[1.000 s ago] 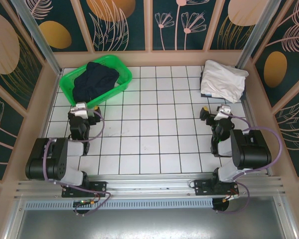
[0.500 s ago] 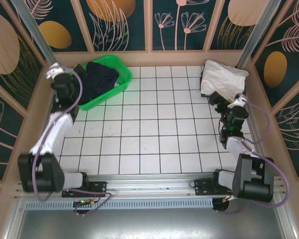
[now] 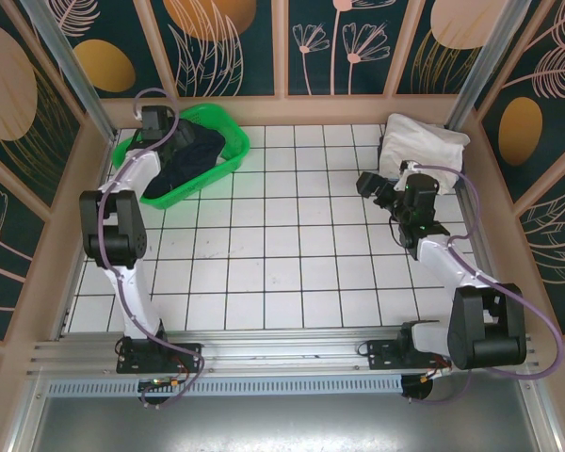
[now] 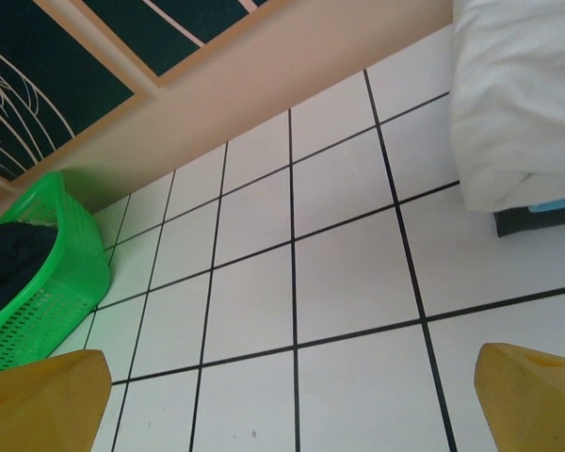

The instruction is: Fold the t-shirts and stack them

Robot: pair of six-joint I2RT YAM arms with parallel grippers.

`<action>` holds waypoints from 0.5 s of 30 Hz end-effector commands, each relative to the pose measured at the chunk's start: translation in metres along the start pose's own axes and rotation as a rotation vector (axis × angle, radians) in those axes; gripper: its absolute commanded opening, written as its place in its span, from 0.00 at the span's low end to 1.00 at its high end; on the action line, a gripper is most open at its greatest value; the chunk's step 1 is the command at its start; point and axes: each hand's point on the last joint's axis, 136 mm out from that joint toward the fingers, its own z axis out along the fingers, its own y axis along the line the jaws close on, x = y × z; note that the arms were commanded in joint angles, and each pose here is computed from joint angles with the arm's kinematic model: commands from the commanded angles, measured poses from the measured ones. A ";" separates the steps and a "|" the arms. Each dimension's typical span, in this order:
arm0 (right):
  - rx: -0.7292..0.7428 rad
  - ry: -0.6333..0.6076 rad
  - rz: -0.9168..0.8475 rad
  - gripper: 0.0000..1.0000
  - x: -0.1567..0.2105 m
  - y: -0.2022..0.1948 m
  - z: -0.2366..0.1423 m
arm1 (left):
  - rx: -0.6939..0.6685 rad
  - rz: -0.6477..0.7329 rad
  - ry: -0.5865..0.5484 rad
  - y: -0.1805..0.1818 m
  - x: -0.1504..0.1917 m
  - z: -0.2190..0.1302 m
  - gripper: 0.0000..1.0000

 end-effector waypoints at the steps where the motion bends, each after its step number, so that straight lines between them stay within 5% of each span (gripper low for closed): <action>1: 0.001 0.032 -0.014 0.99 0.009 0.000 0.002 | 0.017 0.003 0.087 -0.002 0.018 0.013 0.88; 8: -0.019 0.047 -0.004 0.99 0.015 0.001 0.005 | 0.099 0.017 0.163 -0.019 0.033 0.030 0.63; 15: -0.058 0.051 -0.008 0.99 0.016 0.008 0.002 | 0.177 -0.018 0.094 -0.043 -0.005 -0.007 0.04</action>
